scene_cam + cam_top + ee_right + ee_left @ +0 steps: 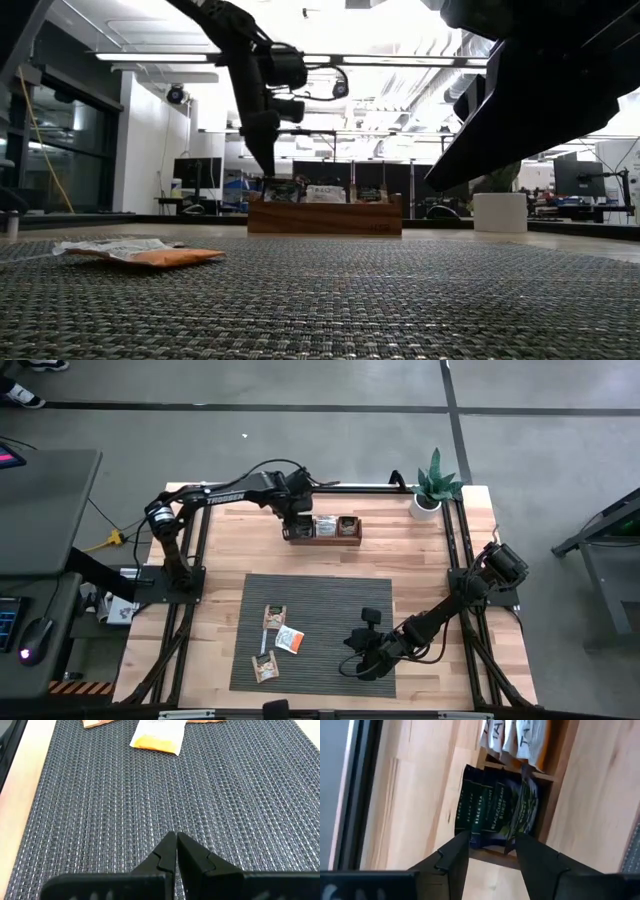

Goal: Pick & Place Tea
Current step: Put the light brown tea bag into the right compartment of the wooden organizer

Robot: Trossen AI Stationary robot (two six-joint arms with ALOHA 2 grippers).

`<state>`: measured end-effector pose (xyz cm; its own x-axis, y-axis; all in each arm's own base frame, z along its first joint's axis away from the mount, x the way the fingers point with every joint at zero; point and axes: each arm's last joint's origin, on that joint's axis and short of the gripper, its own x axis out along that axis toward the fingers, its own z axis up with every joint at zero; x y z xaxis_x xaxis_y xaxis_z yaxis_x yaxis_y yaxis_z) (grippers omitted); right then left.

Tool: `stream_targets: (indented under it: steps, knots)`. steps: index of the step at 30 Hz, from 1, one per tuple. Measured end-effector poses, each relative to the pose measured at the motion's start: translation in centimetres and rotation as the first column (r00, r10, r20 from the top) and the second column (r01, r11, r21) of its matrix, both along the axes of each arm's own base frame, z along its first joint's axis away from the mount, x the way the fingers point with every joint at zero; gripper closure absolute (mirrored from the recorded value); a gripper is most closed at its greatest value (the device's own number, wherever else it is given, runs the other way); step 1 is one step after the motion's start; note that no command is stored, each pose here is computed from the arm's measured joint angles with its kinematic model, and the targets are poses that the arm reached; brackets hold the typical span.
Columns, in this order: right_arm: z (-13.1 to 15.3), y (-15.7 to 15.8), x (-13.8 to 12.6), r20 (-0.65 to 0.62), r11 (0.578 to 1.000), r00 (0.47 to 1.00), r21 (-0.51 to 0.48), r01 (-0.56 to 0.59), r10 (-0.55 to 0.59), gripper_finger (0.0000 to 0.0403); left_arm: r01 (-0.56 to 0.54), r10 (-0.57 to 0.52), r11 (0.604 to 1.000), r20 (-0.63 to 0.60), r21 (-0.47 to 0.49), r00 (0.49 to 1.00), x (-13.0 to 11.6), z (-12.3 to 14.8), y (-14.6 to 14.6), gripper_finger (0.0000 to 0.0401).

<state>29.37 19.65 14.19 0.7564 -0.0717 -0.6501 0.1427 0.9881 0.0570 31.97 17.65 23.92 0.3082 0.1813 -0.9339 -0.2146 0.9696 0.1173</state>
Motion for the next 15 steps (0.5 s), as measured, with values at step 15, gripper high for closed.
stream_targets:
  steps: [15]
  knots:
    - [0.0,0.0,0.0,-0.001,1.000,1.000,-0.001,0.000,0.000,0.0392,-0.006,0.006,0.995,-0.003,-0.102,1.000,-2.6,4.2,-4.0,0.0243]
